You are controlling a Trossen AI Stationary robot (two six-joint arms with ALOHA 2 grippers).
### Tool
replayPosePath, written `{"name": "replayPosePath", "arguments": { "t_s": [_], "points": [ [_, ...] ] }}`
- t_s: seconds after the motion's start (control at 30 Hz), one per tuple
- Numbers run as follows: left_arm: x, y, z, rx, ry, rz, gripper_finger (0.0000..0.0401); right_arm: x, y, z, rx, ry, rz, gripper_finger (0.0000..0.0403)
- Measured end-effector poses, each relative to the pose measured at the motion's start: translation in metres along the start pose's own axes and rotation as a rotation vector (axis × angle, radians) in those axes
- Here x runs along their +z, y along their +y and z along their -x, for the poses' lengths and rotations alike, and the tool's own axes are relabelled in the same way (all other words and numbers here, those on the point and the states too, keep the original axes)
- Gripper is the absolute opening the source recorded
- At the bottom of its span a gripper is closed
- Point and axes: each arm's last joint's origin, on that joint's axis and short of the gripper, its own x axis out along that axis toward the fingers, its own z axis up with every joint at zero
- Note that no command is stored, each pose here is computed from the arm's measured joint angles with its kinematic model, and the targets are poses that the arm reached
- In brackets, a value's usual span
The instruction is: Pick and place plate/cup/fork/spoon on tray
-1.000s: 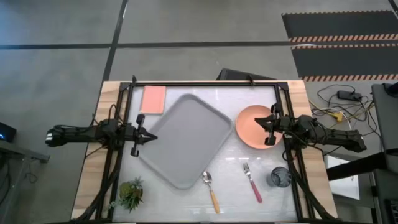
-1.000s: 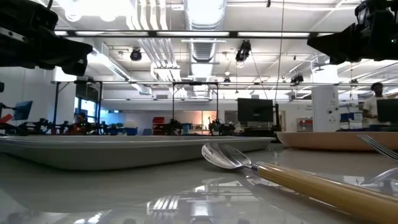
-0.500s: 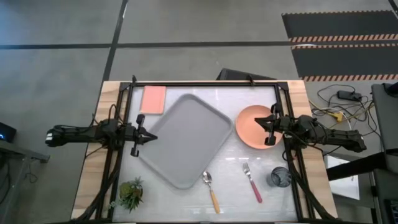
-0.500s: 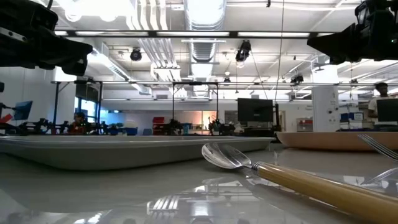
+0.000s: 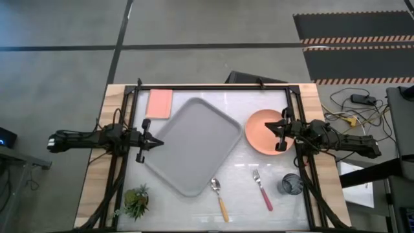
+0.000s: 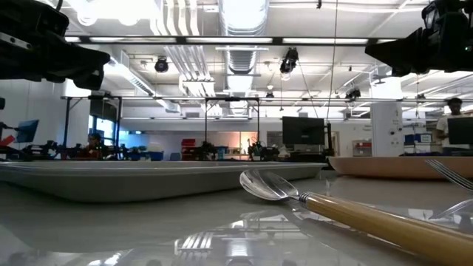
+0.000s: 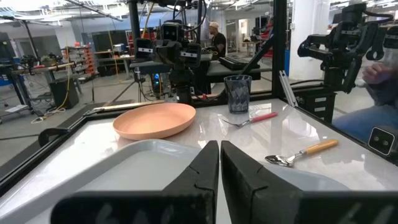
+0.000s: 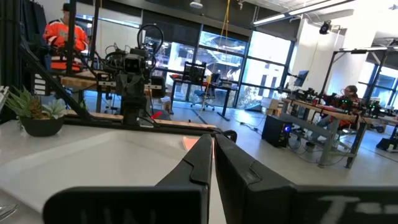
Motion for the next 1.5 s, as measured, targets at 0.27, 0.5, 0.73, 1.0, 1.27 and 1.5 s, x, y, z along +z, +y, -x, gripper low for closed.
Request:
{"name": "replayPosePath", "arguments": {
  "t_s": [0.27,0.5,0.73,1.0,1.27,1.5],
  "points": [
    [0.000,0.000,0.000,0.000,0.000,0.000,0.0000,0.000,0.000,0.000,0.000,0.000,0.000,0.0009],
    [0.000,0.000,0.000,0.000,-0.001,-0.006,0.0000,0.000,0.000,0.000,0.000,0.000,0.000,0.0009],
    [0.000,0.000,0.000,0.000,-0.001,-0.004,0.0000,0.000,0.000,0.000,0.000,0.000,-0.267,0.0009],
    [0.005,0.000,0.000,0.004,-0.051,-0.004,0.0000,0.000,0.000,0.000,0.000,0.000,-0.553,0.0009],
    [0.035,0.002,0.005,0.020,-0.362,-0.040,0.0000,0.002,0.000,0.000,0.009,-0.025,-0.626,0.0009],
    [0.044,0.002,0.009,0.028,-0.466,-0.054,0.0000,0.010,-0.002,-0.003,0.008,-0.099,-0.615,0.0009]
  ]
}}
